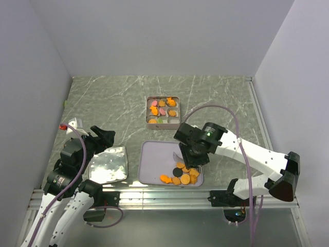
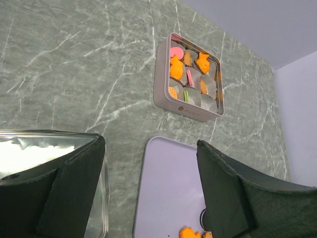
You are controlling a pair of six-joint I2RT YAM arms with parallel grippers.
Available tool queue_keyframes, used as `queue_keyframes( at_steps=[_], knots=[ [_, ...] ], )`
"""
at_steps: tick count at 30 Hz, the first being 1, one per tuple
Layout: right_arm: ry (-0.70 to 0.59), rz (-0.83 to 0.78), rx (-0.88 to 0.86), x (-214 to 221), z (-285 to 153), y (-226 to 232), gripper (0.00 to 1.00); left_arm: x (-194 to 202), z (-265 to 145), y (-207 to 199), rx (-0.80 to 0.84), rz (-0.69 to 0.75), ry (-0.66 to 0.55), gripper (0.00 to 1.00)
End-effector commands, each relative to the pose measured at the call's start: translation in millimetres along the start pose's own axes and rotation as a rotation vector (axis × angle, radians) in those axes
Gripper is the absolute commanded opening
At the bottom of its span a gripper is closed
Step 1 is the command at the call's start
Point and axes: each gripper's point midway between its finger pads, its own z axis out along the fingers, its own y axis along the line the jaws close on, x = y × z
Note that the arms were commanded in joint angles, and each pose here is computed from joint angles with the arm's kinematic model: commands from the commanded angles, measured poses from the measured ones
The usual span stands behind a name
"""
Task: Pack the cookies
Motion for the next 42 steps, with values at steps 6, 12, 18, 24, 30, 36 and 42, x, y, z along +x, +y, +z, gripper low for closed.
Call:
queue_keyframes(
  at_steps=[6,12,18,24,30,36,42],
  knots=[
    [-0.009,0.062,-0.066,20,-8,4,0.56,-8,-4,-10,0.041,0.007,-0.02,0.8],
    [0.016,0.05,-0.081,29,-11,9,0.56,-7,-3,-10,0.038,0.003,-0.016,0.8],
    [0.053,0.018,-0.067,43,-5,11,0.56,-9,-5,-9,0.036,-0.001,-0.023,0.8],
    [0.072,-0.009,-0.039,49,0,10,0.56,-9,-6,-8,0.03,-0.006,-0.026,0.8],
    [0.075,-0.008,-0.028,51,2,8,0.53,-10,-7,-7,0.028,-0.012,-0.03,0.8],
    [0.076,-0.026,-0.016,49,7,9,0.5,-11,-9,-7,0.025,-0.016,-0.037,0.8],
    [0.076,-0.041,-0.005,46,10,11,0.5,-11,-9,-6,0.02,-0.018,-0.035,0.8]
  ],
)
